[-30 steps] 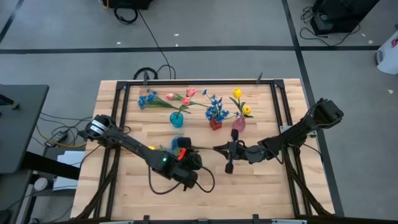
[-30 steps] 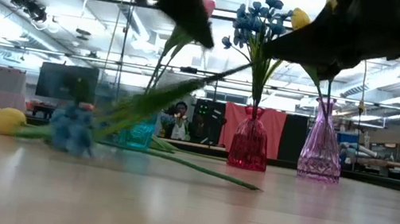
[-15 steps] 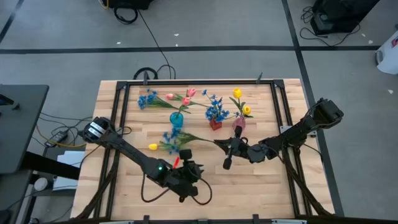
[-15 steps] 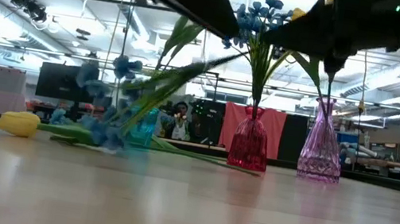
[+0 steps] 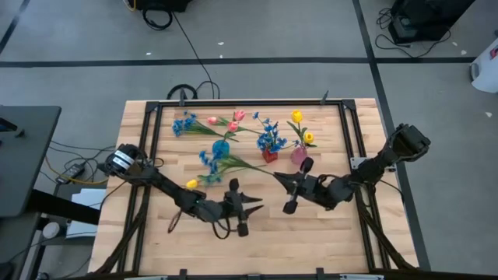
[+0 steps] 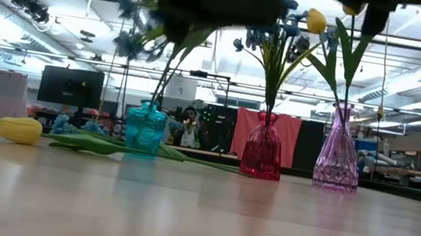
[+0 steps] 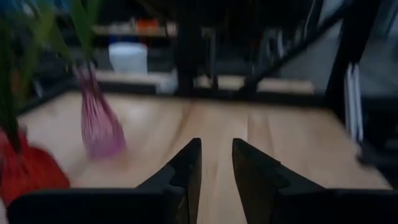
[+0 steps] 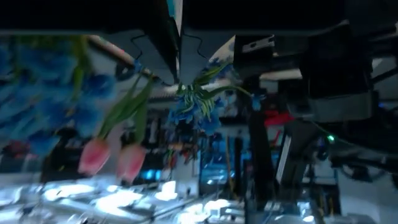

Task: Sort flowers into vase by color
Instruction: Put the bottom blue flower into the red vase

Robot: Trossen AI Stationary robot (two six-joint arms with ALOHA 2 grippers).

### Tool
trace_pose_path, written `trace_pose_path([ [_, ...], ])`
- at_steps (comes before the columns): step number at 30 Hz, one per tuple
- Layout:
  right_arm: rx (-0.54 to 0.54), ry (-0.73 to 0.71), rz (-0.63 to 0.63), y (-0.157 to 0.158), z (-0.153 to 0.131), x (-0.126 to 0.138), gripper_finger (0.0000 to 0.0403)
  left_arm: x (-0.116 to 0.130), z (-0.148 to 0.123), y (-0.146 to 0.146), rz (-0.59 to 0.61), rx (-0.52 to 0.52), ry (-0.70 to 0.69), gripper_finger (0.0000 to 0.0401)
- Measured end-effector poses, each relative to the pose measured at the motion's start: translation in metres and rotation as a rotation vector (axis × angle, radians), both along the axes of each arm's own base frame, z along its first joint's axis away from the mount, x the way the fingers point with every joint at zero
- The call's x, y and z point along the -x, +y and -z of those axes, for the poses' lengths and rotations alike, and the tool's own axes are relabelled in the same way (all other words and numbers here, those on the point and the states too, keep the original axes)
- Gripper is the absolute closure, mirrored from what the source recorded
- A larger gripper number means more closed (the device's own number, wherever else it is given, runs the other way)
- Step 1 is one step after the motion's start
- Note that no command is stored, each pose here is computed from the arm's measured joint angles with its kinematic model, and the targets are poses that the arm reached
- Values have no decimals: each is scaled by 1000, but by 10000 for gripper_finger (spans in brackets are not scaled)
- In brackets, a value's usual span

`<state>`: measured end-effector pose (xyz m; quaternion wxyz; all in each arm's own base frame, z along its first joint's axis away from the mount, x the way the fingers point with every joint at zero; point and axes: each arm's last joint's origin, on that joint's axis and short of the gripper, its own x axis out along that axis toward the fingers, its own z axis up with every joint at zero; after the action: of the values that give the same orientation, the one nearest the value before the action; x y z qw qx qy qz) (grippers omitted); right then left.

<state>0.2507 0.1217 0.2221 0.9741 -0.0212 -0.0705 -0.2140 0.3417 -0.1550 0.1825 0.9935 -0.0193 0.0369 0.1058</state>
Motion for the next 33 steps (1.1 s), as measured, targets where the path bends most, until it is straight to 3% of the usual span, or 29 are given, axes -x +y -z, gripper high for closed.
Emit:
trace_pose_path([
  [13,142,-168,-58,13,-26,18,381,1,-46,28,-103,-65,-424,305],
  [18,176,-219,-136,14,-28,18,381,3,-55,33,-63,-71,-538,299],
  [28,191,-250,-190,13,-29,16,380,-5,-71,39,-5,-88,-630,234],
  [33,193,-250,-192,14,-29,16,380,-8,-78,41,-18,-113,-648,231],
])
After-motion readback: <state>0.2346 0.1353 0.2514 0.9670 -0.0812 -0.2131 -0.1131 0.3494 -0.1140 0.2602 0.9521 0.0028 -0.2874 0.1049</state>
